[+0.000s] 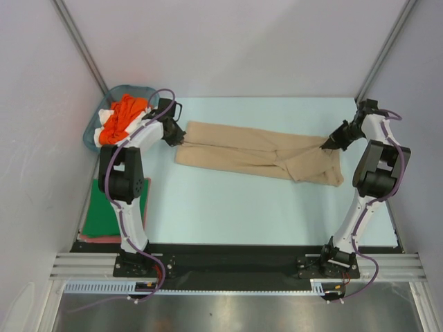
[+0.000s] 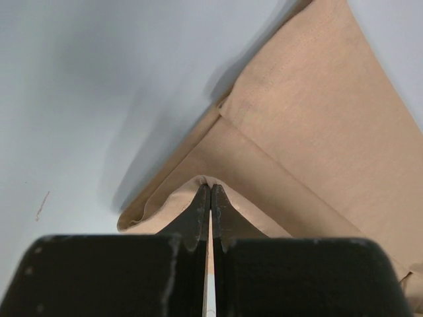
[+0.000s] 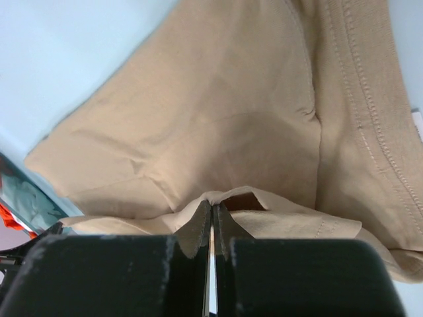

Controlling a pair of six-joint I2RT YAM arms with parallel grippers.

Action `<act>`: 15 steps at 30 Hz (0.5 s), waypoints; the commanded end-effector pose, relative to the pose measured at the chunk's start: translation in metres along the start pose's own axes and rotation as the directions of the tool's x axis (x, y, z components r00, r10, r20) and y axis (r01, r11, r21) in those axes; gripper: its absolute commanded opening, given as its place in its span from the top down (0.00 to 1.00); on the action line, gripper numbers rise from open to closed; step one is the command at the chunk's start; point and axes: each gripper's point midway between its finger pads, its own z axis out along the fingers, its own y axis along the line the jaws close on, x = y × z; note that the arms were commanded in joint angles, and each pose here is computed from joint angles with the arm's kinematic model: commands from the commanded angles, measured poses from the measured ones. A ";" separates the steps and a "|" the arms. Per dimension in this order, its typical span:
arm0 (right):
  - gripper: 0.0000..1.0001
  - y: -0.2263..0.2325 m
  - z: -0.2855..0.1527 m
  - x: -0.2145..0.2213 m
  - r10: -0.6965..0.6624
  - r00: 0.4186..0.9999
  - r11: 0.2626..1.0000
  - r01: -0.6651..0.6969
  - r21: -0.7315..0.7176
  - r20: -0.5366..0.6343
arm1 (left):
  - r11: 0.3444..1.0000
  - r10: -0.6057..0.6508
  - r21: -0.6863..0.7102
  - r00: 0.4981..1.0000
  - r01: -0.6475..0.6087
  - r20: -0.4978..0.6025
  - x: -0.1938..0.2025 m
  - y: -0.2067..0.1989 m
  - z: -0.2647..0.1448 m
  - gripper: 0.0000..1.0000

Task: Fold and stack the t-shirts
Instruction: Fold the tshirt

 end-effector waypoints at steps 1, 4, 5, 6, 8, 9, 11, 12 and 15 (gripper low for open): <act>0.97 0.005 -0.005 0.000 -0.027 1.000 1.000 0.027 -0.015 -0.015 | 0.998 -0.054 0.021 0.995 0.052 0.084 -0.026 -0.002 -0.016 1.00; 0.92 0.001 -0.010 -0.001 -0.027 1.000 1.000 0.027 -0.014 -0.012 | 0.998 -0.062 0.022 0.993 0.060 0.105 -0.031 -0.002 -0.019 1.00; 0.96 -0.002 -0.012 -0.002 -0.022 1.000 1.000 0.022 -0.012 -0.008 | 0.998 -0.064 0.021 0.992 0.062 0.111 -0.033 0.000 -0.020 1.00; 1.00 -0.002 -0.012 -0.003 -0.022 1.000 1.000 0.022 -0.014 -0.006 | 0.998 -0.066 0.027 0.992 0.063 0.111 -0.033 -0.001 -0.020 1.00; 1.00 -0.004 -0.011 -0.006 -0.015 1.000 1.000 0.015 -0.015 -0.004 | 0.997 -0.072 0.035 0.991 0.068 0.112 -0.036 -0.003 -0.019 1.00; 1.00 -0.005 -0.012 -0.008 -0.007 1.000 1.000 0.007 -0.018 -0.002 | 0.997 -0.070 0.030 0.992 0.067 0.102 -0.033 -0.002 -0.014 1.00; 1.00 -0.004 -0.009 -0.011 0.001 1.000 1.000 -0.002 -0.030 -0.007 | 0.997 -0.073 0.030 0.992 0.070 0.099 -0.034 -0.004 -0.013 1.00; 1.00 -0.005 -0.008 -0.012 0.005 1.000 1.000 -0.005 -0.030 -0.008 | 0.997 -0.075 0.028 0.992 0.072 0.101 -0.034 -0.004 -0.012 1.00; 1.00 -0.003 -0.003 -0.015 0.008 1.000 0.999 -0.008 -0.041 -0.015 | 0.997 -0.079 0.012 0.991 0.078 0.108 -0.035 0.001 -0.010 1.00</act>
